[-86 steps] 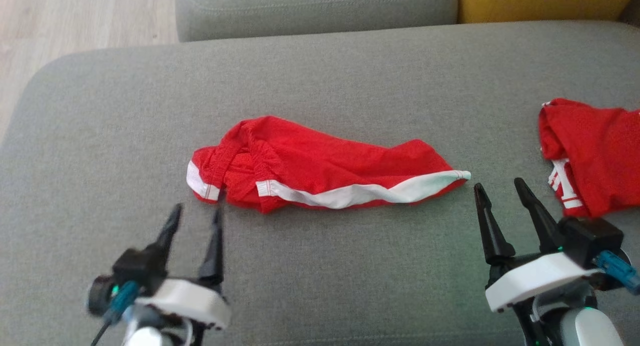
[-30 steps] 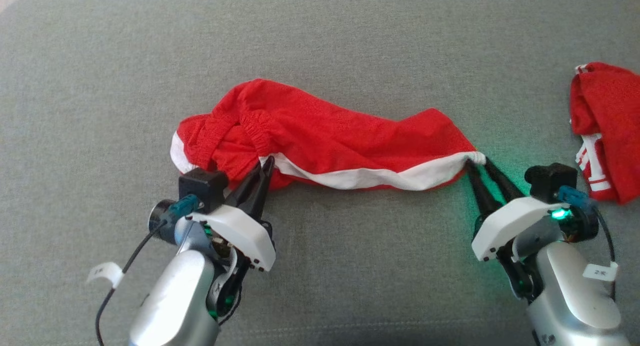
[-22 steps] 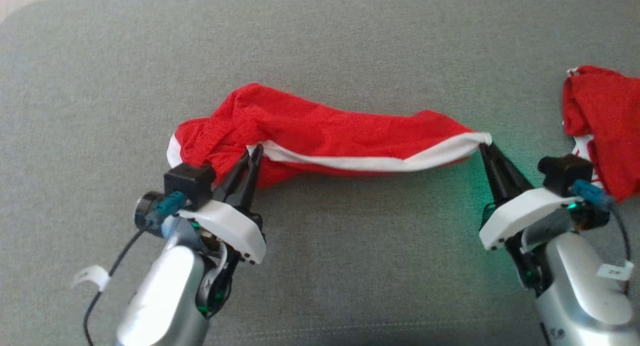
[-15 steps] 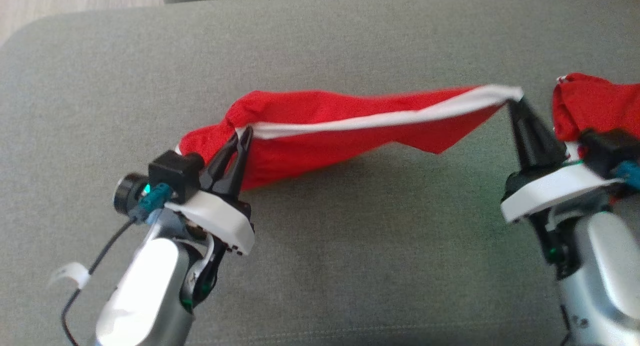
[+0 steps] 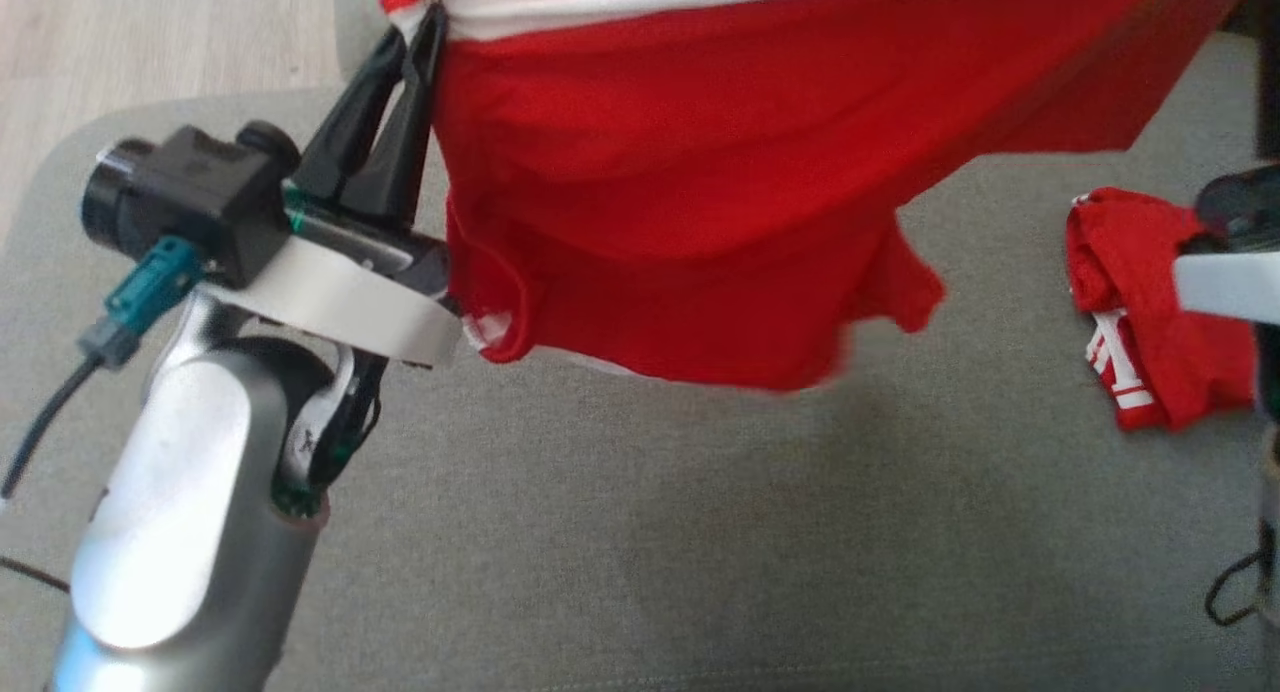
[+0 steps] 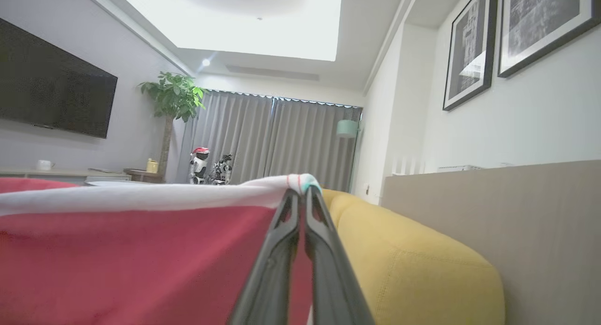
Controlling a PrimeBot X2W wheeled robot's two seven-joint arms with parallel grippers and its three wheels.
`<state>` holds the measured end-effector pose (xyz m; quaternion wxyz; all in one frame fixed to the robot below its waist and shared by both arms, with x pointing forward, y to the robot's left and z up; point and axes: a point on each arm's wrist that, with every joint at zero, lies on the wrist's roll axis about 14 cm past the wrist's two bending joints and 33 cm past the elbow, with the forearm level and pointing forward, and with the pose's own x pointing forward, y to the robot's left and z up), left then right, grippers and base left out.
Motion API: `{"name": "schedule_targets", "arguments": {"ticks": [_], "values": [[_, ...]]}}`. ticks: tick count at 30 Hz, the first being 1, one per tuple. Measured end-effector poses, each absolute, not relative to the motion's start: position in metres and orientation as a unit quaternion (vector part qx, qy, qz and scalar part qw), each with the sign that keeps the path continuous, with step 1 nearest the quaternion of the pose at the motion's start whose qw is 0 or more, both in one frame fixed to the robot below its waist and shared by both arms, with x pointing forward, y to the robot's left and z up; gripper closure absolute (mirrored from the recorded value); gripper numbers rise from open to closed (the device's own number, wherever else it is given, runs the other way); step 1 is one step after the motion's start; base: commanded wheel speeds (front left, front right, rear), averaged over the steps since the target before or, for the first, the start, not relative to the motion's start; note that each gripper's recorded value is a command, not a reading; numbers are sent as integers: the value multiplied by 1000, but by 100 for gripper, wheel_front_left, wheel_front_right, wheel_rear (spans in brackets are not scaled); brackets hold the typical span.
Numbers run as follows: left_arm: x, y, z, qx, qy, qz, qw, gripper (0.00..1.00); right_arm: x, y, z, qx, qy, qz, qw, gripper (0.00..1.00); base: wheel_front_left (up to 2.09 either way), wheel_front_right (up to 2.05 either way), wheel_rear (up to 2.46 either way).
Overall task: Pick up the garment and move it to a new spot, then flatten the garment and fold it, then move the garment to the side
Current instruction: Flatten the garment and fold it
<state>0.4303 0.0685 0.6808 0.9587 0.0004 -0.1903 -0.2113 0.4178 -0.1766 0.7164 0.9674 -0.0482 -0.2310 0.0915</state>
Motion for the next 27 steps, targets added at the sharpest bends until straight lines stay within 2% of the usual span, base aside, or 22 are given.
{"name": "schedule_targets", "arguments": {"ticks": [5, 12, 20, 27], "values": [[422, 65, 705, 3, -220, -218, 951, 100, 407, -183, 741, -58, -251, 80, 963, 100, 0, 0, 0], [434, 65, 698, -7, -209, -214, 954, 100, 423, -188, 721, -36, -212, 80, 973, 100, 0, 0, 0], [503, 47, 715, -23, -224, -220, 949, 100, 507, -182, 723, 2, -183, 95, 979, 100, 0, 0, 0], [567, 51, 729, -31, -244, -190, 950, 100, 574, -158, 738, 15, -181, 113, 977, 100, 0, 0, 0]]}}
